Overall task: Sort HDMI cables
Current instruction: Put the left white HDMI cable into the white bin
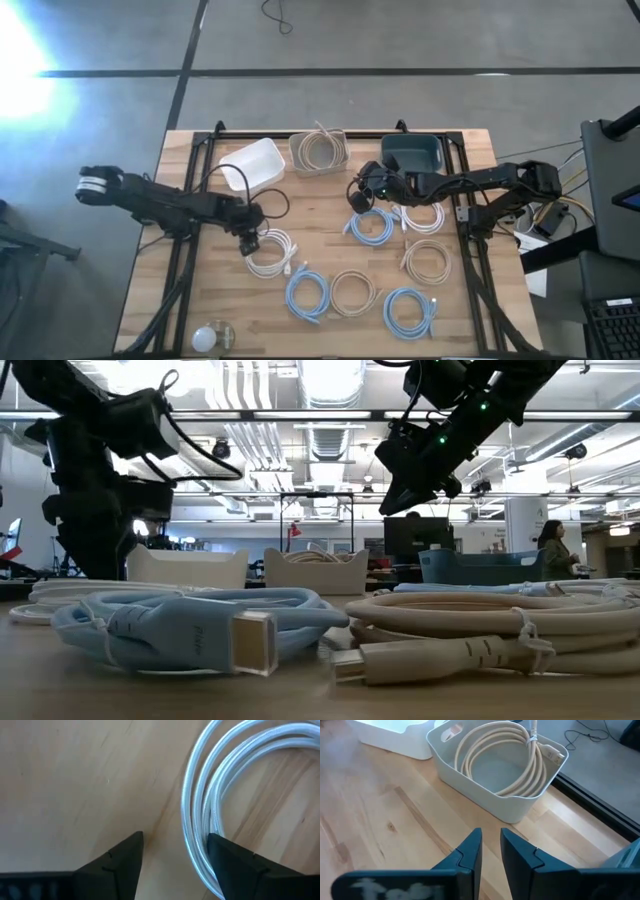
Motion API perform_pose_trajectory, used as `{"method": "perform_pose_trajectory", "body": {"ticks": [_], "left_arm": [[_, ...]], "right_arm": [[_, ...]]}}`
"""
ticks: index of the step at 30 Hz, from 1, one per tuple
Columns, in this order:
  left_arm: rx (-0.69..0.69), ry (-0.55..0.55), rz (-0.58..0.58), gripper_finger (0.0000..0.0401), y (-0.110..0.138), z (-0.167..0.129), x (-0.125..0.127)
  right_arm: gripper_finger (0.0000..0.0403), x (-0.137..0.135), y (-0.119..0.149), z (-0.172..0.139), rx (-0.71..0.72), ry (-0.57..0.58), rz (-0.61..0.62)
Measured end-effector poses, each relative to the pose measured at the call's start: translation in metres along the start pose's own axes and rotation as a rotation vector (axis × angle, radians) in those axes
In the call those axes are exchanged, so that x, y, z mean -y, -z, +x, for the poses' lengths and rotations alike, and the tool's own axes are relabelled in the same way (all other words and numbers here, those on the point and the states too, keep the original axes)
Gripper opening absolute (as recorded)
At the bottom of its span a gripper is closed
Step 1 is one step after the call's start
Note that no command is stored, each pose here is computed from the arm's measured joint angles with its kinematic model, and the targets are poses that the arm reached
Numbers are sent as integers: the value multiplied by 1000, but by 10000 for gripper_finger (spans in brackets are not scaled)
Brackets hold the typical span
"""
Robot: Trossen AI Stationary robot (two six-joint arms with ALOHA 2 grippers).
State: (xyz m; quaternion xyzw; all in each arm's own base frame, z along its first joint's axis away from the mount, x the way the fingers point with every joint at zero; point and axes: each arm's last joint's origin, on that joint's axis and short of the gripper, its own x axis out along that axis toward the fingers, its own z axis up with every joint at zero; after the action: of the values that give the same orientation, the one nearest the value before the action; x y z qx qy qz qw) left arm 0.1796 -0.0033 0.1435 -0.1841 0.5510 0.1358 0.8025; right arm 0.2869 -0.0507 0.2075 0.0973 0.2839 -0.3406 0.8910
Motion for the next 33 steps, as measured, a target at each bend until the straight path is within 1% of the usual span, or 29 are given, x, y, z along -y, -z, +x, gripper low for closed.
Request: {"method": "perform_pose_trajectory", "body": {"ticks": [5,13,18,20,23,25,28,31,33], "left_arm": [[57,28,-1,223,-9,-10,4],[0,55,-21,223,-6,-4,5],[-7,52,-17,223,-7,-6,5],[-19,32,-9,223,-8,-11,5],[-56,-56,-6,223,-7,-18,3],[-63,-89,-6,223,-10,-23,3],[-29,-73,-7,223,-15,-27,5],[32,-33,-11,222,-21,-27,9],[41,-23,-21,222,-21,-24,9]], "right_arm": [[63,0,0,0,1,0,0],[63,0,-1,0,5,-2,3],[63,0,-1,0,5,-2,3],[63,0,-1,0,5,-2,3],[63,0,-1,0,6,-2,3],[63,0,-1,0,6,-2,4],[63,0,-1,0,5,-2,7],[63,0,-1,0,6,-2,7],[63,0,-1,0,6,-2,7]]}}
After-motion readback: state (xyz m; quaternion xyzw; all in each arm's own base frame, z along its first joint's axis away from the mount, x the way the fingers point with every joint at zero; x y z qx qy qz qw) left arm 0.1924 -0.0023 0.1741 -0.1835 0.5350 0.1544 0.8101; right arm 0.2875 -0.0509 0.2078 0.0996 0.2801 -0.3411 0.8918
